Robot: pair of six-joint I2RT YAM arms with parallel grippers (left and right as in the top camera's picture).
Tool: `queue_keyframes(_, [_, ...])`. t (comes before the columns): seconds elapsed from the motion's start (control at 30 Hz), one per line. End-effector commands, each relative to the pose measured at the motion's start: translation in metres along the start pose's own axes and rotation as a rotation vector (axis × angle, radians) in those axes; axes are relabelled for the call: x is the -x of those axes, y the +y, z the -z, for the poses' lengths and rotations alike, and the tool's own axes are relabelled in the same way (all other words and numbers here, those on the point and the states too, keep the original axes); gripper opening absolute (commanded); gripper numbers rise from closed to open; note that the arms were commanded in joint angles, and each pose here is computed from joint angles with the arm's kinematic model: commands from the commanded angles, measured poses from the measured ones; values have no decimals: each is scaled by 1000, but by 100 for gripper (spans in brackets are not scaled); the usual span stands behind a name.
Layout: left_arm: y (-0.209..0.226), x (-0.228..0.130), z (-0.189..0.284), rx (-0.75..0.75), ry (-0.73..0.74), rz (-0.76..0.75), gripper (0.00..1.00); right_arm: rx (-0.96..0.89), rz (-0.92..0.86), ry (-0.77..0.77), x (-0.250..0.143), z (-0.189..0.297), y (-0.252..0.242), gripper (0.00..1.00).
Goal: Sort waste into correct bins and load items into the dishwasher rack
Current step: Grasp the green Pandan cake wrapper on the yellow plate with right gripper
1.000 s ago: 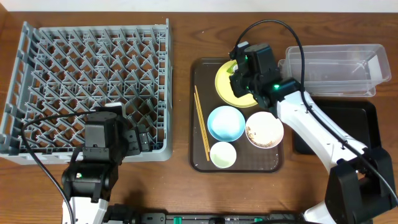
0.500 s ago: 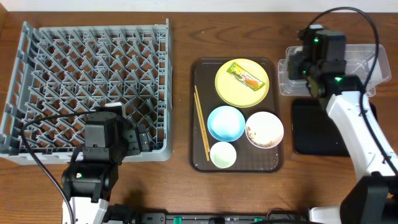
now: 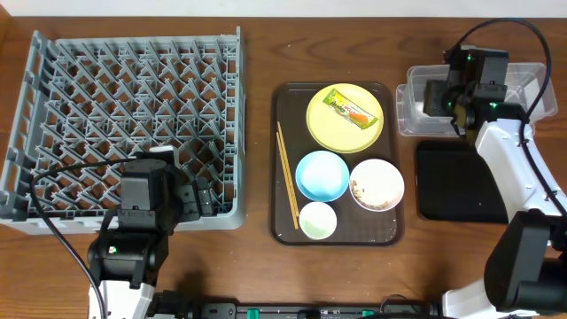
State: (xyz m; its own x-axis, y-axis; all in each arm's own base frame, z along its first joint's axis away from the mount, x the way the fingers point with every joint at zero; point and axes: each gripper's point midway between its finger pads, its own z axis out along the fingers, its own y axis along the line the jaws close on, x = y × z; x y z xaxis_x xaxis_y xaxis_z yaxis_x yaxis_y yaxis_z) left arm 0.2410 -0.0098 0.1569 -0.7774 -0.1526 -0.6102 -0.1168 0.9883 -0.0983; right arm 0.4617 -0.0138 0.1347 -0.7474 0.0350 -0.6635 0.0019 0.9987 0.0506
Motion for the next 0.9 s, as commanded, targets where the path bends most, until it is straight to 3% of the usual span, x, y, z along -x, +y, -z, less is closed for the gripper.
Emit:
queue_keyframes(0.0, [1, 8, 4, 4, -22, 19, 95, 66, 12, -54, 16, 17, 15, 58])
queue_keyframes(0.17, [1, 8, 4, 4, -22, 19, 95, 86, 6, -42, 13, 17, 22, 59])
queue_keyframes(0.33, [1, 8, 4, 4, -22, 19, 95, 368, 127, -45, 9, 27, 87, 59])
queue_keyframes(0.47, [1, 8, 4, 4, -22, 19, 95, 423, 282, -44, -1, 28, 127, 61])
queue_keyframes(0.67, [1, 8, 4, 5, -22, 19, 95, 271, 453, -1, -21, 1, 146, 79])
queue_keyframes(0.87, [1, 8, 4, 4, -22, 19, 95, 279, 590, 39, -46, -40, 159, 86])
